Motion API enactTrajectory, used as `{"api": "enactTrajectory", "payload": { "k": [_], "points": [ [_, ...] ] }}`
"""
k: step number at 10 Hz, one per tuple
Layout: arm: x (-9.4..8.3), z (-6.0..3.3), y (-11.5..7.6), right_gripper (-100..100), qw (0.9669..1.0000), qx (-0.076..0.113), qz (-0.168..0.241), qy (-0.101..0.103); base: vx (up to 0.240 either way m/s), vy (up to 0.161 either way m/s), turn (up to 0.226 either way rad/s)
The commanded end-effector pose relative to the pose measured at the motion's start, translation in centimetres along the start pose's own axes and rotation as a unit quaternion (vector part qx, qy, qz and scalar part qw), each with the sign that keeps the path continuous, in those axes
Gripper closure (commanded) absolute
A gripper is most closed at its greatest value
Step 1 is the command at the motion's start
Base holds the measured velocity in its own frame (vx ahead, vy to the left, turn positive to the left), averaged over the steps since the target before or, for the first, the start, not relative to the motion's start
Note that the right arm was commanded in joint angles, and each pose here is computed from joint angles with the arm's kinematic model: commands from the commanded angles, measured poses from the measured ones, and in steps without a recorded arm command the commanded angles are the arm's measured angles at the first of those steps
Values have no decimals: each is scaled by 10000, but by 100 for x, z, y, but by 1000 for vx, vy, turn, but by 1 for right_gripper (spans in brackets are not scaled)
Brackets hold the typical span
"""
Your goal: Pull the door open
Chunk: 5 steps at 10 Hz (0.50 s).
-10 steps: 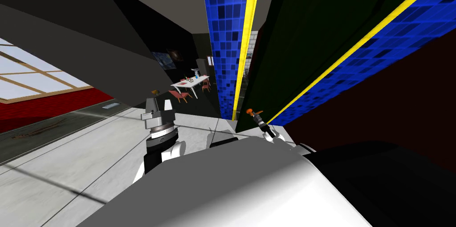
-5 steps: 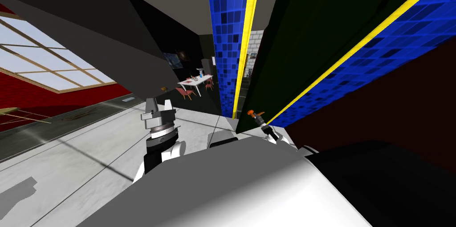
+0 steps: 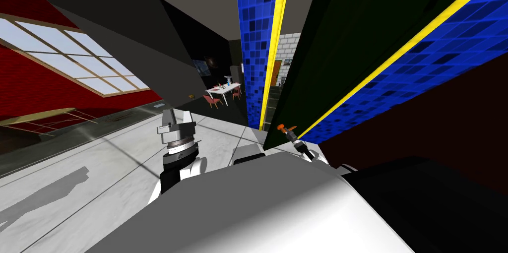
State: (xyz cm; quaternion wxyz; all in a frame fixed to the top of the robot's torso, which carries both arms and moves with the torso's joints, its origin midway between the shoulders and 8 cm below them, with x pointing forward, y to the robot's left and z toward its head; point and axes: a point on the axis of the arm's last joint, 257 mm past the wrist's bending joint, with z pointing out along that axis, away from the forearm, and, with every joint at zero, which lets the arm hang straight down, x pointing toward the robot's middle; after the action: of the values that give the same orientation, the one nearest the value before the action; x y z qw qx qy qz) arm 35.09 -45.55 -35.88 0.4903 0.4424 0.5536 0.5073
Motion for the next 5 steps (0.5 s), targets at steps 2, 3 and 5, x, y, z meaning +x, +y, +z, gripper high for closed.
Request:
{"api": "enactTrajectory", "payload": {
  "k": [2,3,5],
  "points": [
    [-70,-188,28,100,10000,-27,-38,51,-186,-65,159],
    [-35,-125,2,100,10000,-20,-15,43,-96,-35,44],
    [-36,-221,0,100,10000,-25,-9,92,-163,-75,171]
  ]
}}
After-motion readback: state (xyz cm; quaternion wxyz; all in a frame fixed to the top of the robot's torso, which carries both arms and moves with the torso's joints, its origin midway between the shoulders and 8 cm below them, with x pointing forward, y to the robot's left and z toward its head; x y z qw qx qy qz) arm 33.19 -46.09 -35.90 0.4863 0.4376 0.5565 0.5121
